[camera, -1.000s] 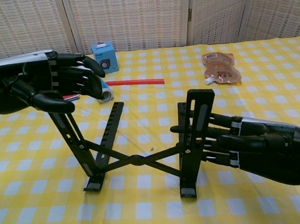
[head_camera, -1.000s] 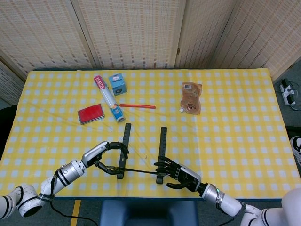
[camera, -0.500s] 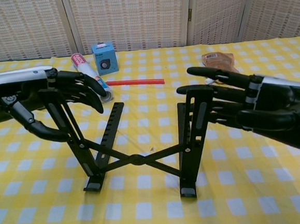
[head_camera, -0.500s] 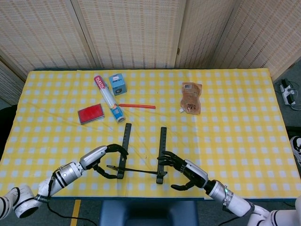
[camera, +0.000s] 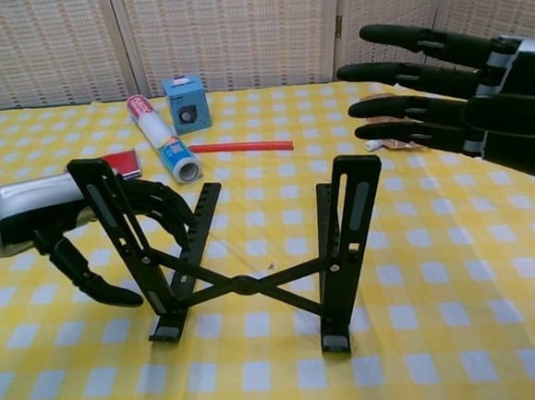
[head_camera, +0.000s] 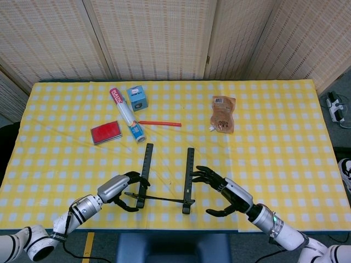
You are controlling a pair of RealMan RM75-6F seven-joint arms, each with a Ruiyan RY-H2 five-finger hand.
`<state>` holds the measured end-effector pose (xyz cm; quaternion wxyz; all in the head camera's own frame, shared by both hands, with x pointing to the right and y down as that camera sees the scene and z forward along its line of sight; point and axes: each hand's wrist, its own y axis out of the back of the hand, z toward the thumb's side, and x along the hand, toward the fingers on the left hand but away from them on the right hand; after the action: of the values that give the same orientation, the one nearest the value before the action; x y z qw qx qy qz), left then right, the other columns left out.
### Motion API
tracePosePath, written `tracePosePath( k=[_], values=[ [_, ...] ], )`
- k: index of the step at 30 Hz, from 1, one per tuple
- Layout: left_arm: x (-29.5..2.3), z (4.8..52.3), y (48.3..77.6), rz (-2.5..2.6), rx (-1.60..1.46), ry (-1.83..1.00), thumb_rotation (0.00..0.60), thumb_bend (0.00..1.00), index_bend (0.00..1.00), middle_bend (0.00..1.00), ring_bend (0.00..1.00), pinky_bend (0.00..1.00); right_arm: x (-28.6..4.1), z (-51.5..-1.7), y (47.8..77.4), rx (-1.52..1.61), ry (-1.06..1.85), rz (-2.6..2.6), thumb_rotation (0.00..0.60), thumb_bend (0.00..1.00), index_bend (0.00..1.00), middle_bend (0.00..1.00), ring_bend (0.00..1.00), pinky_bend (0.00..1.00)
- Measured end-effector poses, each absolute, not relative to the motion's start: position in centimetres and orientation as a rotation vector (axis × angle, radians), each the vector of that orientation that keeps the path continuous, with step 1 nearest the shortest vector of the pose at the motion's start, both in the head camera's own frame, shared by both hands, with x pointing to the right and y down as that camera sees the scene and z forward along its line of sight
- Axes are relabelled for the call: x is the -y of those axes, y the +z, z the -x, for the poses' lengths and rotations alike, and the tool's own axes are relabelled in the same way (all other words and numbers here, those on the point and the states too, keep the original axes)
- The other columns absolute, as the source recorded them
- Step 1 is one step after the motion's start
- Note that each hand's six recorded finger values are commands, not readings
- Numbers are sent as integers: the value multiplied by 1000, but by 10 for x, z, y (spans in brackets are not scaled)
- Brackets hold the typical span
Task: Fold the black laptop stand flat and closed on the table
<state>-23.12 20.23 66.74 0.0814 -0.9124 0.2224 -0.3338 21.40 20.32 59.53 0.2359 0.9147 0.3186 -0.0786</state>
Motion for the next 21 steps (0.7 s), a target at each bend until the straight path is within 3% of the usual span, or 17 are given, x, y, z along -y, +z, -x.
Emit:
tracePosePath(
  k=[21],
  values=[
    [-219, 230, 705, 2504, -776, -1158, 600, 214, 521, 421, 356, 209, -205, -215, 611, -876, -235, -2458, 600, 289, 19, 124, 152, 87]
  ],
)
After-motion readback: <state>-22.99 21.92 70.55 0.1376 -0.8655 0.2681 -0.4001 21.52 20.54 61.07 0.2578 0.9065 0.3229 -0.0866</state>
